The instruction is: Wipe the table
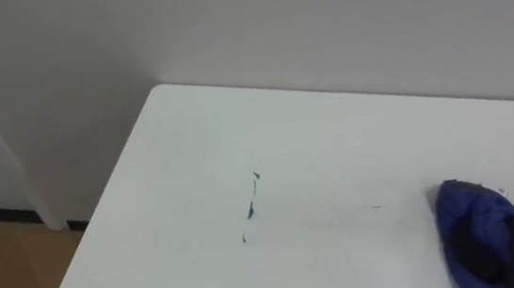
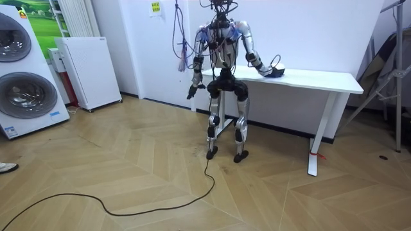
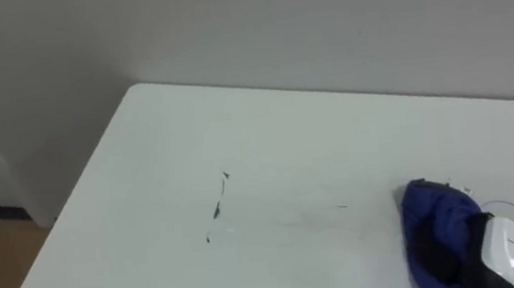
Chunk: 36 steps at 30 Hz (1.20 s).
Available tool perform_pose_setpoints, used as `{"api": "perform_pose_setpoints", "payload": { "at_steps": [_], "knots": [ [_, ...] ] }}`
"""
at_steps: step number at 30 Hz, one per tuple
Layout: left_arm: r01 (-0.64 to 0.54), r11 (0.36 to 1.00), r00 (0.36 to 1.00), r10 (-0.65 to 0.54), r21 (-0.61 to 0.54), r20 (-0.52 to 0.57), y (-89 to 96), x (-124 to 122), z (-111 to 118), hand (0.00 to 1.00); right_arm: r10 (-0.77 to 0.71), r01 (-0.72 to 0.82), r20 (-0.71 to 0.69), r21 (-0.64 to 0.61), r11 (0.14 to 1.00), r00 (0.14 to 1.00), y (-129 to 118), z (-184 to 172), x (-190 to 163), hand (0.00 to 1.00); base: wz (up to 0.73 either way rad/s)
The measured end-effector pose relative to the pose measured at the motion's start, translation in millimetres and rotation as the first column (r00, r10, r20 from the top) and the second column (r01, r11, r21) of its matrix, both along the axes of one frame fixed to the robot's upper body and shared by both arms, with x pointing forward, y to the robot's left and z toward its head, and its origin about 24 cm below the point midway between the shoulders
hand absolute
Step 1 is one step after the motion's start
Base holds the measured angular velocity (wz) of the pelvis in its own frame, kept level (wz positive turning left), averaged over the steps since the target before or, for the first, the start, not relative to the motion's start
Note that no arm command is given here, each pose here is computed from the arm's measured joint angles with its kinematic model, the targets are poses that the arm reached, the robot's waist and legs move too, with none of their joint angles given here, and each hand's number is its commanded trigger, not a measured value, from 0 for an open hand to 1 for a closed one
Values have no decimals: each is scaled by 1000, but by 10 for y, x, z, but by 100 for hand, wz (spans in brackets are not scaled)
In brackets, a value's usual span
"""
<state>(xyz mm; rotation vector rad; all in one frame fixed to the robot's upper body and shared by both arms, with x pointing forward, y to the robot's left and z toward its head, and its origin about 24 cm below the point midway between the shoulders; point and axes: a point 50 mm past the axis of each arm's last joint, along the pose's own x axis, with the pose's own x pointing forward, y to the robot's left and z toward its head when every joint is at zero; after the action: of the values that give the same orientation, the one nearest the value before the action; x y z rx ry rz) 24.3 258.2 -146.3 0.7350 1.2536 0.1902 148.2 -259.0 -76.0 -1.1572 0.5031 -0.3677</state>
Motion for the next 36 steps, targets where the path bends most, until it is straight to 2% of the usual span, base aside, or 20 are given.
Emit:
{"api": "perform_pose_setpoints", "payload": {
  "at_steps": [3, 6, 8, 10, 15, 18, 20, 24, 26, 28, 30, 32, 34, 36],
  "knots": [
    [38, 999, 999, -38, -13, 2, -70, 83, -25, 0, 220, -221, 16, 42, 974, 975, 459, 101, 461, 100, -6],
    [44, 999, 999, -44, -18, -29, -85, -28, -34, 0, 265, -267, 41, 50, 962, 963, 538, 154, 598, 100, 21],
    [3, 1000, 995, -4, -13, -95, -11, -300, -19, 0, 256, -259, 62, 51, 965, 965, 480, 102, 540, 100, 19],
    [-54, 999, 990, 53, 1, -129, 80, -470, 12, 0, 246, -251, 82, 48, 967, 966, 404, 63, 434, 100, 36],
    [-128, 988, 983, 138, 86, -124, 402, -564, 128, 0, 83, -85, 98, 17, 996, 992, 40, -39, 65, 100, 21],
    [-157, 981, 984, 164, 112, -64, 537, -449, 181, 0, -34, 35, 83, -22, 999, 996, -226, -58, -186, 100, 22],
    [-121, 988, 992, 124, 101, -24, 526, -304, 187, 0, -37, 39, 76, -26, 999, 996, -237, -65, -219, 100, 33],
    [-36, 998, 998, 34, 46, 47, 377, 76, 137, 0, -28, 26, 87, 23, 999, 996, -88, -94, -134, 100, 1],
    [30, 1000, 997, -31, 8, 77, 230, 309, 98, 0, -20, 11, 119, 75, 997, 993, 79, -77, 36, 100, -22],
    [30, 999, 993, -28, -16, 116, 172, 432, 94, 0, 33, -46, 136, 95, 994, 990, 192, -18, 217, 100, -42],
    [33, 999, 991, -31, -18, 130, 170, 450, 98, 0, 135, -148, 136, 89, 985, 981, 299, 42, 359, 100, -40],
    [28, 999, 994, -26, -17, 109, 185, 360, 82, 0, 226, -239, 176, 56, 970, 958, 379, 126, 491, 100, -2],
    [20, 1000, 997, -20, -10, 79, 200, 214, 75, 0, 224, -235, 185, 35, 971, 957, 338, 124, 441, 100, 76],
    [25, 1000, 999, -25, 4, 41, 217, 67, 74, 0, 157, -160, 169, 4, 987, 973, 169, 82, 251, 100, 118]
  ]
}}
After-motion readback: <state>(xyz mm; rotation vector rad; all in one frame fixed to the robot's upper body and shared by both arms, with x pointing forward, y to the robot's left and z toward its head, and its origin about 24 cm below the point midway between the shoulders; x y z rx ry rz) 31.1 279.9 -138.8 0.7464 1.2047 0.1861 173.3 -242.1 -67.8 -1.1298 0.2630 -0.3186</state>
